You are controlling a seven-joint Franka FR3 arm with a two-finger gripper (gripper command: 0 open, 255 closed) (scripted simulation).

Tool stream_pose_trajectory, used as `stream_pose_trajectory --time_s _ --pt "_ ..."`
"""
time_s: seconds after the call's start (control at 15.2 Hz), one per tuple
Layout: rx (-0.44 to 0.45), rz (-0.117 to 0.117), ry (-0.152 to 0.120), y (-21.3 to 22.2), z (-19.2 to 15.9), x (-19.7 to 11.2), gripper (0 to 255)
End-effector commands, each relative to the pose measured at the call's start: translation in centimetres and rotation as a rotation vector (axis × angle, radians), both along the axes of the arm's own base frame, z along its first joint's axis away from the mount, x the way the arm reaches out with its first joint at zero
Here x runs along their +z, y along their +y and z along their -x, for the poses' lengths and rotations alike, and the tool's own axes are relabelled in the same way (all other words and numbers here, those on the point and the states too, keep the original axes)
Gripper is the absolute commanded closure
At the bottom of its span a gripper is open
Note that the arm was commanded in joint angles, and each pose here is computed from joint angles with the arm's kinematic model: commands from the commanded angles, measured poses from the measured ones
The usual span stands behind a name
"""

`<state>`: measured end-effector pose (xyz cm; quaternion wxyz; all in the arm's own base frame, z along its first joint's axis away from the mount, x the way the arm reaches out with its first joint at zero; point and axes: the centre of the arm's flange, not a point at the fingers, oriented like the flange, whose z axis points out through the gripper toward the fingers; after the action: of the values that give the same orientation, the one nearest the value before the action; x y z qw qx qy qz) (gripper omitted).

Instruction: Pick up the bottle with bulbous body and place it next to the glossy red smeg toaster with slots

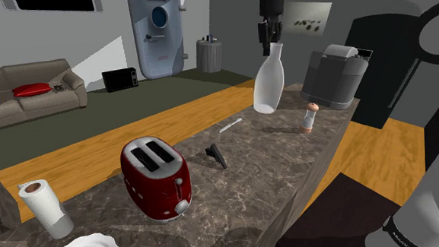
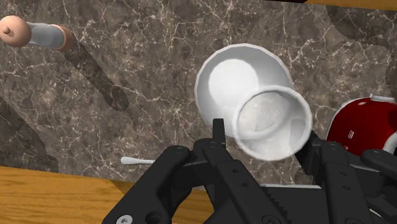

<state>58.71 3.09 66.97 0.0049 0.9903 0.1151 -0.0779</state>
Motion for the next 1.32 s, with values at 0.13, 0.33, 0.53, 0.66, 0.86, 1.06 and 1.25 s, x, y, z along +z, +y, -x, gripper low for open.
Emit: stream_pose_trajectory --time_s 0.13,0.33,0.53,0.66,0.86,1.06,1.25 --pt "-0.002 0.000 0.000 5.3 1.2 0.4 255" --pt "-0.002 0.000 0.000 9.1 2.0 1.0 255" --pt "-0.002 0.000 0.000 13.0 2.9 1.5 255" --pt "-0.002 0.000 0.000 15.5 3.4 1.9 255" --pt "-0.002 0.000 0.000 19.2 4.2 2.4 255" --pt "-0.002 0.000 0.000 19.2 4.2 0.8 255" --pt "-0.002 0.000 0.000 19.2 4.2 -0.8 255"
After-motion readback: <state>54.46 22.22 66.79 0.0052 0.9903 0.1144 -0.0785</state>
